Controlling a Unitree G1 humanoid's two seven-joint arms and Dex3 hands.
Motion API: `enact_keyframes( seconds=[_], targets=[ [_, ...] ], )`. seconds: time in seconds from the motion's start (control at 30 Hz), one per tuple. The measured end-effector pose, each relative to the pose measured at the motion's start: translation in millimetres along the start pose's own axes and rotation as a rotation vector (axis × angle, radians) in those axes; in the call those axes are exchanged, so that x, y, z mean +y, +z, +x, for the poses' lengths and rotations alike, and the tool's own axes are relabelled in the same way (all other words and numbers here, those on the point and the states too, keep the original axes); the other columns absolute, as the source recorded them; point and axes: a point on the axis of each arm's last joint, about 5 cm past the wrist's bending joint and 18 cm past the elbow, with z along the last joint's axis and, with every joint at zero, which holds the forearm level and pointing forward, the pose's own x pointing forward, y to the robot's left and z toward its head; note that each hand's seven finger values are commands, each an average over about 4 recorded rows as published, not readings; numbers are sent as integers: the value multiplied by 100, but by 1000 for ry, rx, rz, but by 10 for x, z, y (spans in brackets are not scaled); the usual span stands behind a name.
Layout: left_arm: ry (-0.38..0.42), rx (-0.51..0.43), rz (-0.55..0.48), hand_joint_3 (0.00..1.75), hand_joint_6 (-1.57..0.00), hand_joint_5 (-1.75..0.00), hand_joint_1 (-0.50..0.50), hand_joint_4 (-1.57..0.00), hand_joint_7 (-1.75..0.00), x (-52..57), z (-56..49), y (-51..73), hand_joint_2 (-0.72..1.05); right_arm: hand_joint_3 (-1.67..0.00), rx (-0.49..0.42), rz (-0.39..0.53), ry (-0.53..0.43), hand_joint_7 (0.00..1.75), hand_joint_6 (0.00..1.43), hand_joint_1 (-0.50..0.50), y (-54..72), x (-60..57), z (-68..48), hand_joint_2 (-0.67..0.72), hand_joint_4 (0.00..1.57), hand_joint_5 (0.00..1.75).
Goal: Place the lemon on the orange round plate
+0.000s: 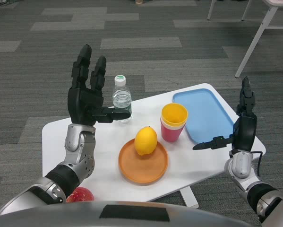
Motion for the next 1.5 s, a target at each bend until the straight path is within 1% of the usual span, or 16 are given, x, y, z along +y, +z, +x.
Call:
enact_keyframes(
  seconds=[0.1, 0.17, 0.33, 0.47, 0.53, 0.57, 0.6, 0.7, 0.8, 1.13, 1.2, 1.27, 1.33, 1.43, 1.5],
  targets=[
    [34, -24, 0, 9, 0, 0, 50, 0, -28, -18, -10, 5, 38, 0, 0, 0, 1, 0, 0, -8, 0, 1, -1, 28, 34, 0],
    [42, -30, -1, 9, 0, 0, 50, 0, -28, -24, -13, 6, 43, 0, 0, 0, 2, 0, 0, -8, 0, 1, -1, 28, 34, 0],
    [40, -30, -2, 9, 0, 0, 50, 0, -35, -34, -22, 2, 43, 0, 0, 0, 2, 0, 0, -8, 0, 2, -2, 28, 34, 0],
    [38, -27, -3, 9, 0, 0, 50, 0, -37, -37, -31, -1, 43, 0, 0, 0, 2, 0, 0, -8, 0, 2, -2, 28, 34, 0],
    [39, -27, -3, 9, -12, 0, 50, 0, -40, -37, -33, -1, 34, 0, 0, 0, 2, 0, 0, -8, 0, 2, -2, 28, 34, 0],
    [40, -28, -3, 9, -22, 0, 50, 0, -42, -38, -34, 0, 29, 0, 0, 0, 2, 0, 0, -8, 0, 2, -2, 28, 34, 0],
    [41, -29, -4, 9, -36, 0, 50, 0, -40, -39, -34, 1, 25, 0, 0, 0, 2, 0, 0, -8, 0, 2, -2, 28, 34, 0],
    [42, -33, -7, 9, -62, 0, 50, 0, -35, -45, -34, 5, 21, 0, 0, 1, 2, 0, 0, -8, 0, 3, -1, 28, 34, 0],
    [41, -35, -10, 9, -69, 0, 50, 0, -35, -49, -34, 7, 16, 0, 0, 1, 2, 0, 0, -8, 1, 3, -1, 28, 34, 0],
    [42, -37, -13, 9, -74, 0, 50, 0, -37, -53, -39, 11, 16, 0, -1, 3, 3, 0, 0, -8, 3, 6, 0, 28, 34, 0],
    [42, -37, -13, 9, -75, 0, 50, 0, -35, -53, -41, 11, 21, 0, -1, 3, 3, 0, 0, -8, 3, 7, 0, 28, 34, 0],
    [43, -36, -12, 9, -77, 0, 50, 0, -35, -52, -46, 11, 21, 0, -1, 4, 3, 0, 0, -7, 3, 7, 0, 28, 34, 0],
    [44, -35, -12, 9, -78, 0, 50, 0, -35, -50, -51, 10, 16, 0, -2, 4, 3, 0, 0, -7, 3, 7, 0, 28, 34, 0],
    [44, -34, -11, 9, -79, 0, 50, 0, -35, -48, -53, 11, 16, 0, -2, 4, 3, 0, 0, -6, 3, 7, 0, 28, 34, 0],
    [44, -34, -11, 9, -84, 0, 50, 0, -35, -47, -54, 11, 16, 0, -2, 4, 3, 0, 0, -6, 3, 7, 0, 28, 34, 0]
  ],
)
